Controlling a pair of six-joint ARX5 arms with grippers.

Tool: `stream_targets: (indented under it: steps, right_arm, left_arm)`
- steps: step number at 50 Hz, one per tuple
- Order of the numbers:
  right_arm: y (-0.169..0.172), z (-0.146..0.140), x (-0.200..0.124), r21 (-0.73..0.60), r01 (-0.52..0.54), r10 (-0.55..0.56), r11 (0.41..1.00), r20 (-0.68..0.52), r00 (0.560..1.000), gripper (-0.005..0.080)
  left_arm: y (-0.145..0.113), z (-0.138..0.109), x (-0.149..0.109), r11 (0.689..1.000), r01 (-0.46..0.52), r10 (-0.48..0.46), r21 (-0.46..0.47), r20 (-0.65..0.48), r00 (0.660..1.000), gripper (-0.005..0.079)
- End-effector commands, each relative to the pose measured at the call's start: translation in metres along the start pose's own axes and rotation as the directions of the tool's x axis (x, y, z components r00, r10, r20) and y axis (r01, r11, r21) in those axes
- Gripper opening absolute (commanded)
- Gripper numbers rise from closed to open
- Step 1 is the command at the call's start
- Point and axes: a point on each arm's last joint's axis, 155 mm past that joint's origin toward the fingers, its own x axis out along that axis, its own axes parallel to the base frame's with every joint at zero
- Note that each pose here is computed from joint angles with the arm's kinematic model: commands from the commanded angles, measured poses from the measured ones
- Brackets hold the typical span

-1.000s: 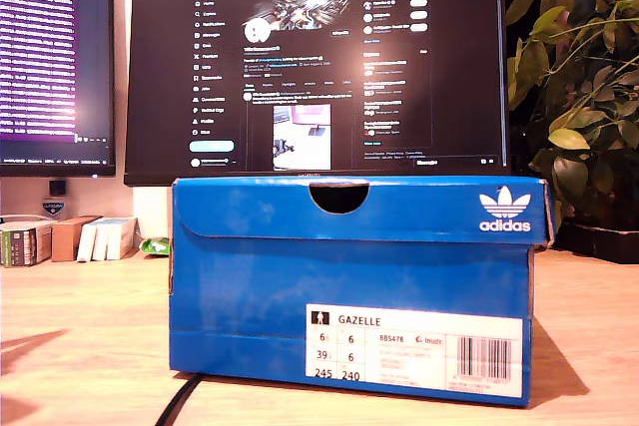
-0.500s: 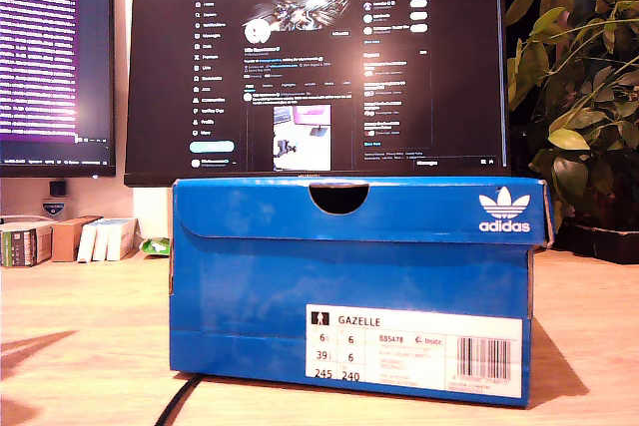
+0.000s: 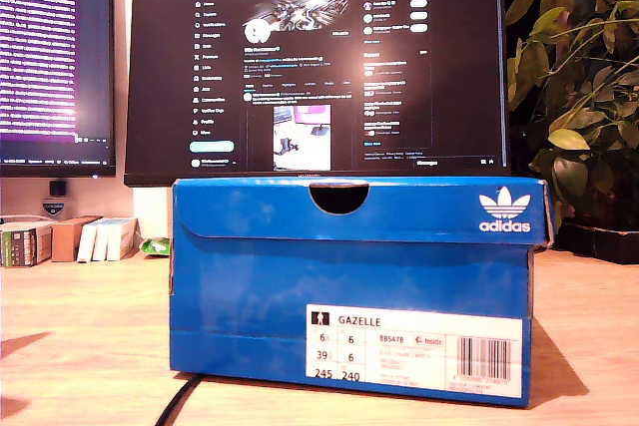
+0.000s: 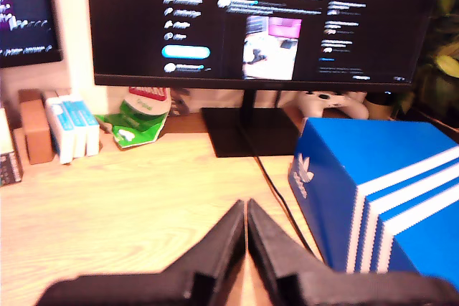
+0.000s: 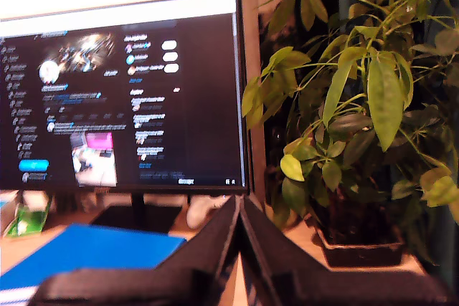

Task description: Close the blue shoebox by pushing the lid with your left arm and holding the box in place with your right arm

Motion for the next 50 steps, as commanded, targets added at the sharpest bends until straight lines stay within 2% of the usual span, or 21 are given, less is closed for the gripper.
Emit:
stream_targets:
  steps: [1,7,11,20,28,40,50]
  right_arm:
    - [-0.001,-0.017,0.007,0.002,0.004,-0.004,1.0,-0.01,1.0,-0.0012]
    - [-0.001,-0.038,0.016,-0.002,0.003,-0.003,1.0,-0.01,1.0,-0.0012]
    - [0.0,-0.052,0.021,-0.01,-0.003,0.003,1.0,-0.02,1.0,-0.0012]
    - [0.005,-0.087,0.026,-0.013,-0.035,0.034,0.999,-0.083,0.996,-0.0012]
    - [0.009,-0.106,0.027,-0.024,-0.062,0.058,0.998,-0.117,0.991,-0.0012]
    - [0.009,-0.139,0.027,-0.054,-0.076,0.064,0.996,-0.192,0.979,-0.0012]
    - [0.008,-0.152,0.024,-0.1,-0.082,0.056,0.992,-0.242,0.969,-0.0012]
  left_arm:
    - [0.002,-0.01,0.003,1.0,-0.005,0.005,0.022,-0.005,1.0,-0.0019]
    - [0.005,-0.01,0.005,0.999,-0.024,0.023,0.041,0.019,1.0,-0.0019]
    - [0.008,-0.02,0.008,0.997,-0.032,0.032,0.074,0.007,0.999,-0.0019]
    - [0.013,-0.045,0.012,0.997,-0.04,0.041,0.073,-0.017,0.999,-0.0019]
    - [0.018,-0.068,0.015,0.996,-0.046,0.049,0.071,-0.05,0.998,-0.0019]
    - [0.023,-0.083,0.014,0.996,-0.058,0.062,0.071,-0.057,0.996,-0.0019]
    - [0.028,-0.105,0.011,0.994,-0.069,0.078,0.086,-0.115,0.99,-0.0019]
